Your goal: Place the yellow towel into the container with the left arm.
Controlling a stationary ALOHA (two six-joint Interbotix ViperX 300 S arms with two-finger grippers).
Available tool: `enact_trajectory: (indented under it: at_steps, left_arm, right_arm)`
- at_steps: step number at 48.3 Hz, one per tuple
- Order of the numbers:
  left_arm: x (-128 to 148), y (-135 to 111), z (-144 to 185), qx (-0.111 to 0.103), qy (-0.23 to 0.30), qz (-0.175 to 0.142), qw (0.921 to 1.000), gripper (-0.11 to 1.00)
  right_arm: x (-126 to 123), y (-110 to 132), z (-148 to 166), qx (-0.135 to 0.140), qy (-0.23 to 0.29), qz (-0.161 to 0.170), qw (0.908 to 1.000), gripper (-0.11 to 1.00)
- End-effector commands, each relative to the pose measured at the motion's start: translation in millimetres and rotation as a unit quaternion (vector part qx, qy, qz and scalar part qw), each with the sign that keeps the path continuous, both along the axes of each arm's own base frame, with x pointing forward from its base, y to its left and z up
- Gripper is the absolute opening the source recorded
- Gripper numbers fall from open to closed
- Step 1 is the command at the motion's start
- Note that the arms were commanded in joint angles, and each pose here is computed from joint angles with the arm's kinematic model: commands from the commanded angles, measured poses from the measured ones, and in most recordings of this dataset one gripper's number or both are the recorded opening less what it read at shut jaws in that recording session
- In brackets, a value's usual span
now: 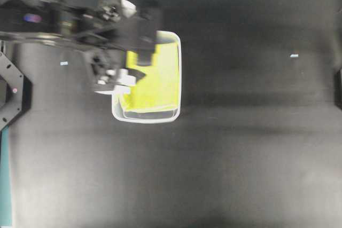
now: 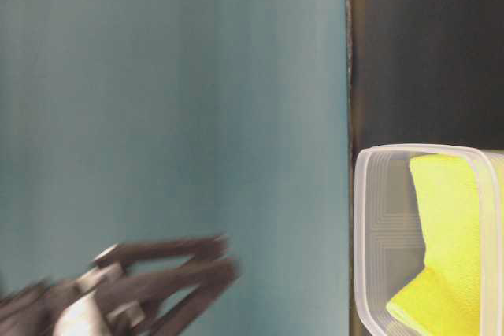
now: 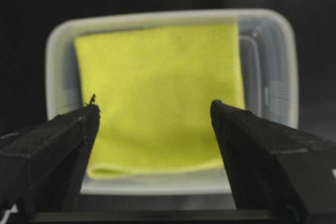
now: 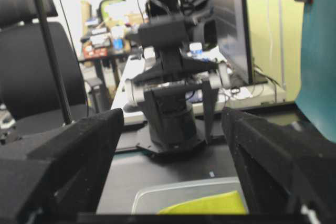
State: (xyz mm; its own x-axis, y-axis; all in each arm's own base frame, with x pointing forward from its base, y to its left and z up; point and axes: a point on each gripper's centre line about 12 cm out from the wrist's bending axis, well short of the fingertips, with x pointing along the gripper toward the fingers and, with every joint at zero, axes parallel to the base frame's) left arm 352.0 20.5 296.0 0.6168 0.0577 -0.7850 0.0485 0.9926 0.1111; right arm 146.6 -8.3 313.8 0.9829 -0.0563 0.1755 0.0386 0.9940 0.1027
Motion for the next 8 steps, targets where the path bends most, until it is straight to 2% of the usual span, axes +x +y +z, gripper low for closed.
enact_trajectory:
  at_steps: [1,8]
  left_arm:
    - [-21,-8,36,0.003,-0.064,-0.011,0.9979,0.82]
    - [-55,-15,54,0.003,-0.131,-0.021,0.9911,0.82]
  right_arm:
    - [-1,0,6,0.0,-0.008,-0.001,1.0,0.73]
    - [1,0,-1,0.002,0.015,0.0,0.9999,0.73]
